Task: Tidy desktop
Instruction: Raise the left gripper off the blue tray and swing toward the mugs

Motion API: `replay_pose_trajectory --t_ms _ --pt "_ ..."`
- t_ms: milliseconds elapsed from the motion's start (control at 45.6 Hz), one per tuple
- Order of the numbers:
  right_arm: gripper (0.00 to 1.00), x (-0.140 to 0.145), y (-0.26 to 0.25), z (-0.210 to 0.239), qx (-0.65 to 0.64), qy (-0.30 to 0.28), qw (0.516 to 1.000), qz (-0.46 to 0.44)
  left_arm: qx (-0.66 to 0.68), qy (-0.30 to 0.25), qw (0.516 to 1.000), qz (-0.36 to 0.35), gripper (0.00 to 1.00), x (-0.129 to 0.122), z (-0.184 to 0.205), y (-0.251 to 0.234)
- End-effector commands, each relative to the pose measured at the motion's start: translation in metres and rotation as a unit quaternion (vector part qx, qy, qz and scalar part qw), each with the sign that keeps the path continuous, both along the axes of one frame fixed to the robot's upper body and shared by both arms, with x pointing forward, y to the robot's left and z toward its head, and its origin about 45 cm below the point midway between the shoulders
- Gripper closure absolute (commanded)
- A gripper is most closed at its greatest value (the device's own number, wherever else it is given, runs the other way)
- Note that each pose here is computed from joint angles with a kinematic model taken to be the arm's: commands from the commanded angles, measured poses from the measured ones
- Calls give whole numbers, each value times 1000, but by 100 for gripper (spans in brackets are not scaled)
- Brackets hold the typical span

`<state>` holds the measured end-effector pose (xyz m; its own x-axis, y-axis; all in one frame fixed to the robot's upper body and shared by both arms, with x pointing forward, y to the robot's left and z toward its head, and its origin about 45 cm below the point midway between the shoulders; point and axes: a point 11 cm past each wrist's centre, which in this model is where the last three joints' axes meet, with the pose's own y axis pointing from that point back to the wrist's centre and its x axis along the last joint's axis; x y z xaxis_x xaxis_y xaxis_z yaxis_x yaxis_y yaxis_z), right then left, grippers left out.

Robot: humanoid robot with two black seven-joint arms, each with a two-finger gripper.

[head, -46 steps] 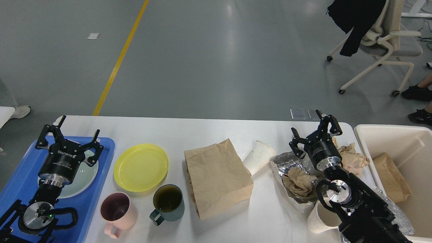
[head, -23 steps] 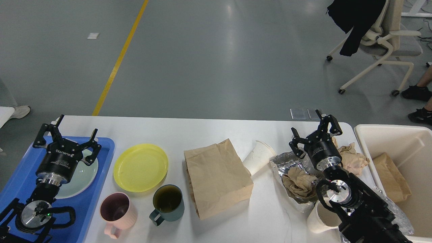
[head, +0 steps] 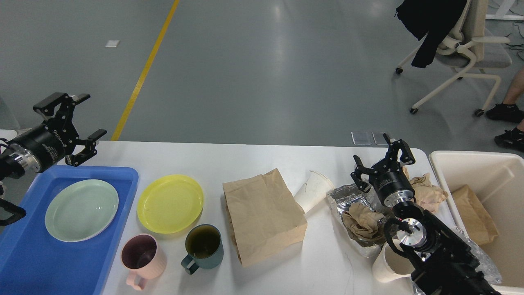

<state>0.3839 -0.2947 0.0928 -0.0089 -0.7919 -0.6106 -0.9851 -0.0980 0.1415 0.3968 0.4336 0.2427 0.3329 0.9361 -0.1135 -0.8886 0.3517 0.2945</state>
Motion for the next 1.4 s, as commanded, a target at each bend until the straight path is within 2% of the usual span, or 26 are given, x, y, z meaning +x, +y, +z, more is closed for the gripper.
replay_pose_trajectory --t_ms 0,110,197,263,395,504,614,702,899,1030,1206,1381 --pt "0 0 0 0 0 0 1000 0 144 39 986 -77 4 16 21 -11" --pt "0 0 0 0 0 0 1000 1 274 88 942 -176 4 26 30 -38" --pt "0 0 0 0 0 0 1000 0 407 146 867 -250 3 29 31 -53" --pt "0 0 0 0 0 0 1000 0 469 169 815 -296 3 30 33 -72" --pt "0 0 0 0 0 0 1000 0 509 186 767 -343 3 18 56 -102" --pt "0 0 0 0 0 0 1000 0 507 191 742 -395 4 -2 97 -141" --pt "0 0 0 0 0 0 1000 1 495 211 728 -424 4 -34 134 -168" --pt "0 0 0 0 0 0 1000 0 497 218 728 -418 4 -58 157 -189" --pt "0 0 0 0 0 0 1000 0 522 219 720 -402 4 -94 194 -212" --pt "0 0 0 0 0 0 1000 0 489 243 724 -422 4 -106 202 -221" --pt "0 0 0 0 0 0 1000 0 482 254 725 -422 4 -105 195 -217" --pt "0 0 0 0 0 1 1000 0 463 275 741 -401 4 -97 177 -191"
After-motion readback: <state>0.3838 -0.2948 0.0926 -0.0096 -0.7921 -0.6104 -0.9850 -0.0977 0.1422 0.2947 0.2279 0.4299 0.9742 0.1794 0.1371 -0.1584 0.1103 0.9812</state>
